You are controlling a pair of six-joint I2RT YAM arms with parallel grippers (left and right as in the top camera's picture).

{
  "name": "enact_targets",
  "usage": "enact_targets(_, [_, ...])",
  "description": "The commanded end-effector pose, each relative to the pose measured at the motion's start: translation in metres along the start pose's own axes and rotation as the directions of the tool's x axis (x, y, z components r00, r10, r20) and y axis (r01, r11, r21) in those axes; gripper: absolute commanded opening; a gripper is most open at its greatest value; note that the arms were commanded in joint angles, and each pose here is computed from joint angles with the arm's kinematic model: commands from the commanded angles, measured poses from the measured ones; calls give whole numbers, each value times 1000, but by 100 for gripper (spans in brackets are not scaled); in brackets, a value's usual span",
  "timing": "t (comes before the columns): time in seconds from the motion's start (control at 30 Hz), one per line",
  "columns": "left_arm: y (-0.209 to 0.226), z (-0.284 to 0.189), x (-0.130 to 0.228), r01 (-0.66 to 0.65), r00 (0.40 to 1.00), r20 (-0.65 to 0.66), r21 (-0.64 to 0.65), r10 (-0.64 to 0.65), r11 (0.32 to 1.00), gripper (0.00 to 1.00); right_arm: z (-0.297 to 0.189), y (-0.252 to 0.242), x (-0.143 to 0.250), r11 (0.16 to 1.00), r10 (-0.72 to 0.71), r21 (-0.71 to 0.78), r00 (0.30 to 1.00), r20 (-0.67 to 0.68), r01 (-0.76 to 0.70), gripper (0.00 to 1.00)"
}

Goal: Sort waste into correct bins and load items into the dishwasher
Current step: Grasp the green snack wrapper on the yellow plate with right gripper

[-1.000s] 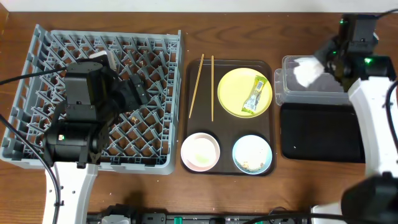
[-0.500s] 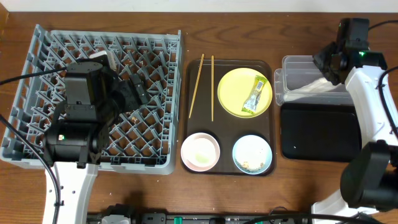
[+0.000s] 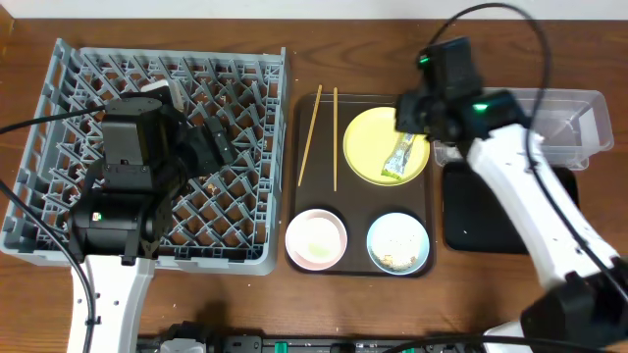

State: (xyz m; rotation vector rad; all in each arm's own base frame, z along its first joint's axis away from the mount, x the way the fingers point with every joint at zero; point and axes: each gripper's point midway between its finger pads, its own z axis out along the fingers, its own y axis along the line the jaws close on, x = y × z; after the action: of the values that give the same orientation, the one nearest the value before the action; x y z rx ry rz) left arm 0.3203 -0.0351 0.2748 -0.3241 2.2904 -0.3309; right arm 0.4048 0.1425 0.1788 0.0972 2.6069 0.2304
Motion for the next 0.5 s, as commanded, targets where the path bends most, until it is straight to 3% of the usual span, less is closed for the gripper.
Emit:
enact_targets(0.0, [-4,-5,-7,-14,1000,18,13,14,1000,91,34,-34,10,967,50,248,999,5,-50,38])
enact_targets(0.1, [-4,-5,-7,-14,1000,18,13,14,1000,90,60,-45,18,946,108,307,994,-10,-100,42])
enact_targets(0.23, [-4,-5,-7,-14,1000,18,13,14,1000,90,98,-36,39,961,125,260,986,-112,-92,43])
enact_targets(0.47, [-4,-5,-7,-14,1000,18,12,14,1000,90,137,-47,74,942,177,320,960,-217,-101,37])
